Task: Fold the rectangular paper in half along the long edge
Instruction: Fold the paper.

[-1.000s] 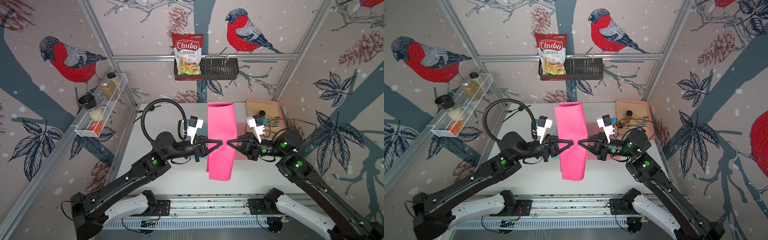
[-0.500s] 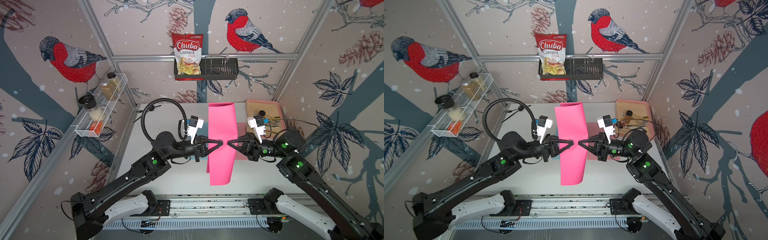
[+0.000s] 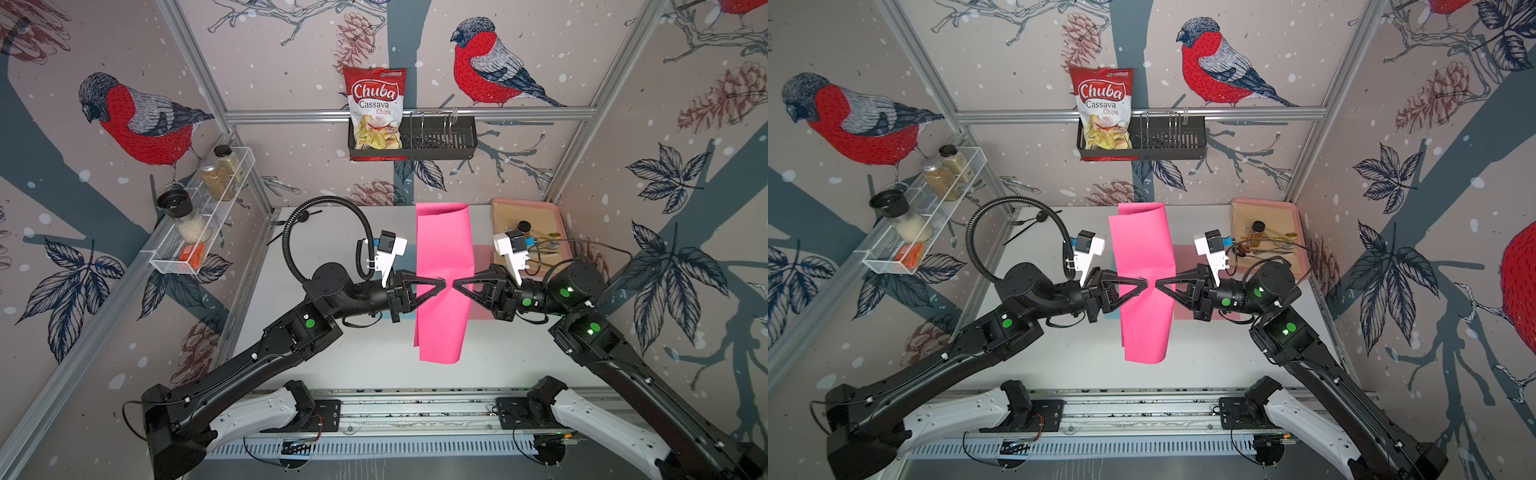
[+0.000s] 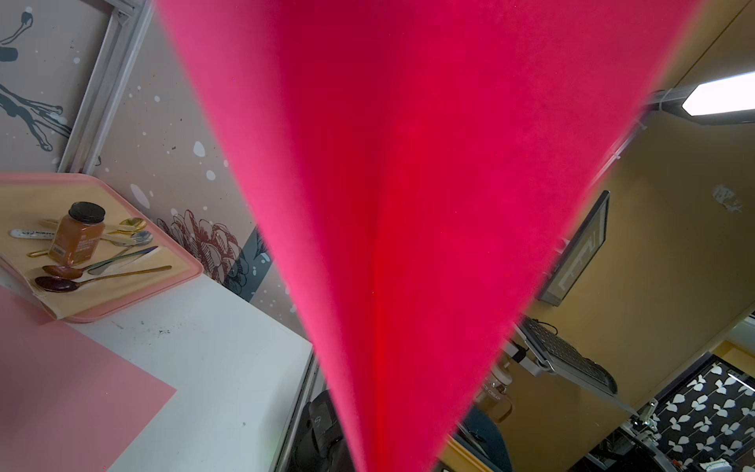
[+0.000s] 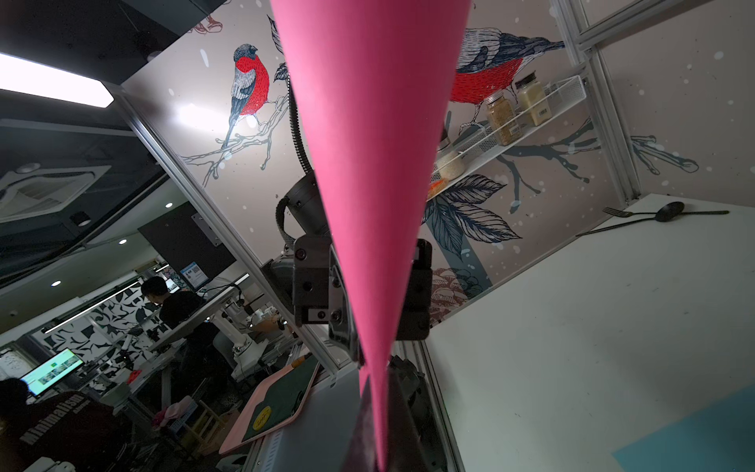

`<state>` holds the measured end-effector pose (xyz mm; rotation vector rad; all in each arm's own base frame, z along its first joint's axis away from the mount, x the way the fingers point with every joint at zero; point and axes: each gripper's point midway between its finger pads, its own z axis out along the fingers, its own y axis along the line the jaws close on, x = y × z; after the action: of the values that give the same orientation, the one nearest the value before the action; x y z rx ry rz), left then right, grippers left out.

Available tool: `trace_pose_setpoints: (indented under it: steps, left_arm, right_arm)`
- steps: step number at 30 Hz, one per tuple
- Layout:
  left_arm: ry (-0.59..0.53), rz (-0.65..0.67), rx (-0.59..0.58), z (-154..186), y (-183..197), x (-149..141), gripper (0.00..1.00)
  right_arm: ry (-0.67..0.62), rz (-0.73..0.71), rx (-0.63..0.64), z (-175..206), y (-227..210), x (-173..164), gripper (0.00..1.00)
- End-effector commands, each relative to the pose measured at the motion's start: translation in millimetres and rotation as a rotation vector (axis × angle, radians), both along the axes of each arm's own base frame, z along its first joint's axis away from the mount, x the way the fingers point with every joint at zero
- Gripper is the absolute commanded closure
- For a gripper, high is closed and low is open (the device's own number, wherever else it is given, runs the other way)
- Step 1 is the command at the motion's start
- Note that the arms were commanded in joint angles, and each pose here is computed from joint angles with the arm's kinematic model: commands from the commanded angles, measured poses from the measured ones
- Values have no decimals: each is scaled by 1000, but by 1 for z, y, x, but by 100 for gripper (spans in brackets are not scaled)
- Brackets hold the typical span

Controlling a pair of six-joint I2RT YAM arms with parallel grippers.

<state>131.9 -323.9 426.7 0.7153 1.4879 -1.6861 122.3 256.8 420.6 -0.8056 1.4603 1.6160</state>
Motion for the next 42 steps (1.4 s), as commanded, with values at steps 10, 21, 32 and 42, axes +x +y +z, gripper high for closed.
trace_pose_setpoints:
  steps: [10,21,32,42]
  left_arm:
    - [-26,-10,-22,7,2,-4,100]
    - [-19,10,-14,6,1,0,75]
    - [-20,-10,-24,7,-2,0,80]
    - [-26,-18,-29,8,0,-3,100]
  right_arm:
    - [-23,-18,48,14,-1,6,94]
    - [-29,27,28,11,1,-5,100]
    - [-29,31,29,11,6,-6,100]
    - [-19,-46,-11,6,1,5,85]
